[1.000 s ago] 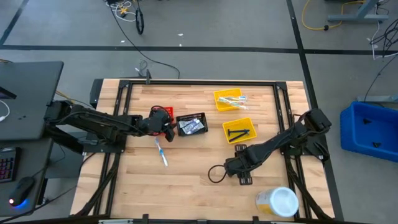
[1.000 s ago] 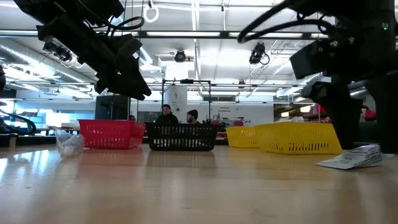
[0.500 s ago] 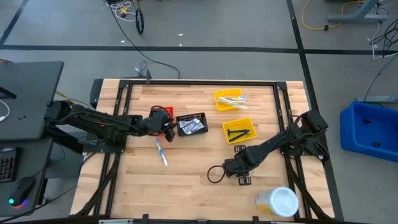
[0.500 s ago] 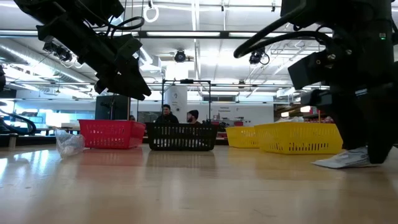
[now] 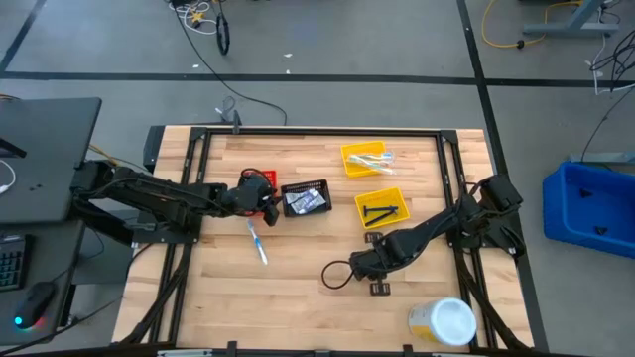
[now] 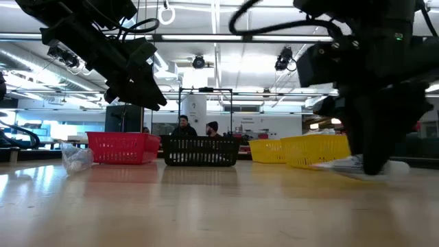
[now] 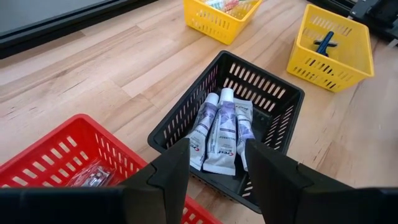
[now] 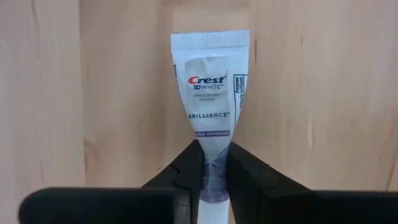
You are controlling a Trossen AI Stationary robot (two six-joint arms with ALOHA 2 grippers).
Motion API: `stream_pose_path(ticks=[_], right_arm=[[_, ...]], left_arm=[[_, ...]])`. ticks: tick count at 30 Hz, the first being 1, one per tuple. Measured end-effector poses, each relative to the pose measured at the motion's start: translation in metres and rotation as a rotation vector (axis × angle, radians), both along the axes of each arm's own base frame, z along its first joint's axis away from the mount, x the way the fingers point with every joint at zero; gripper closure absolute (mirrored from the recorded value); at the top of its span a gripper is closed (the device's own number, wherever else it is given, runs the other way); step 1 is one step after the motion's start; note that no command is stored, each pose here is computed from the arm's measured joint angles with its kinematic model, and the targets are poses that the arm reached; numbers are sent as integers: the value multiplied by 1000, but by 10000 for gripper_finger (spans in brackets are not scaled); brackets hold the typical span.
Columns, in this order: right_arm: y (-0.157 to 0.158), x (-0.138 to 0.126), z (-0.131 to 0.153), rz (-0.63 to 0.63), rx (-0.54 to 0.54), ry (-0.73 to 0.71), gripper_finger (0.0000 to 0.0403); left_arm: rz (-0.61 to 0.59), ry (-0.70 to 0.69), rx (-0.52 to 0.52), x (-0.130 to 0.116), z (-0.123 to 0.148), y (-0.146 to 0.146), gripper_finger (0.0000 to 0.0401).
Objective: Pick & Place Travel size toiletries
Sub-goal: Put the white toothpaste into the black bin, then put the blue toothbrush into the top yellow bin
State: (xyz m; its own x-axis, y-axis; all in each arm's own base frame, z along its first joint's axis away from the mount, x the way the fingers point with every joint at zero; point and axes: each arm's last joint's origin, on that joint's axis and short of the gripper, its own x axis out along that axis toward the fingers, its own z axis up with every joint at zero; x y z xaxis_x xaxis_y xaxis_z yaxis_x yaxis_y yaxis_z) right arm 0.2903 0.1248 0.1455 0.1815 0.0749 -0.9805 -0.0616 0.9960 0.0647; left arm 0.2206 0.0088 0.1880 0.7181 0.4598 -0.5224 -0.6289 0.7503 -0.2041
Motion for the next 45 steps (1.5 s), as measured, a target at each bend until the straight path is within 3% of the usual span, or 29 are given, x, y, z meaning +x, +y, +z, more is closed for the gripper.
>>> stream_pose_path(ticks=[4, 10, 20, 26, 31, 37, 45], right_arm=[[-2, 12, 3, -23, -24, -124, 338], [-17, 41, 14, -13, -132, -426, 339], [-78, 83, 42, -67, -314, -813, 338], [-118, 89, 43, 16, -389, -810, 332], [-149, 89, 32, -64, -322, -762, 328], [-166, 90, 13, -68, -349, -696, 321], [-169, 92, 8, -86, -308, -702, 246]], left_arm=[[0, 0, 0, 0, 0, 0, 236], [0, 0, 0, 0, 0, 0, 236], [0, 0, 0, 0, 0, 0, 236], [0, 0, 0, 0, 0, 0, 236], [10, 0, 7, 0, 0, 0, 236], [9, -1, 7, 0, 0, 0, 236], [9, 1, 7, 0, 0, 0, 236]])
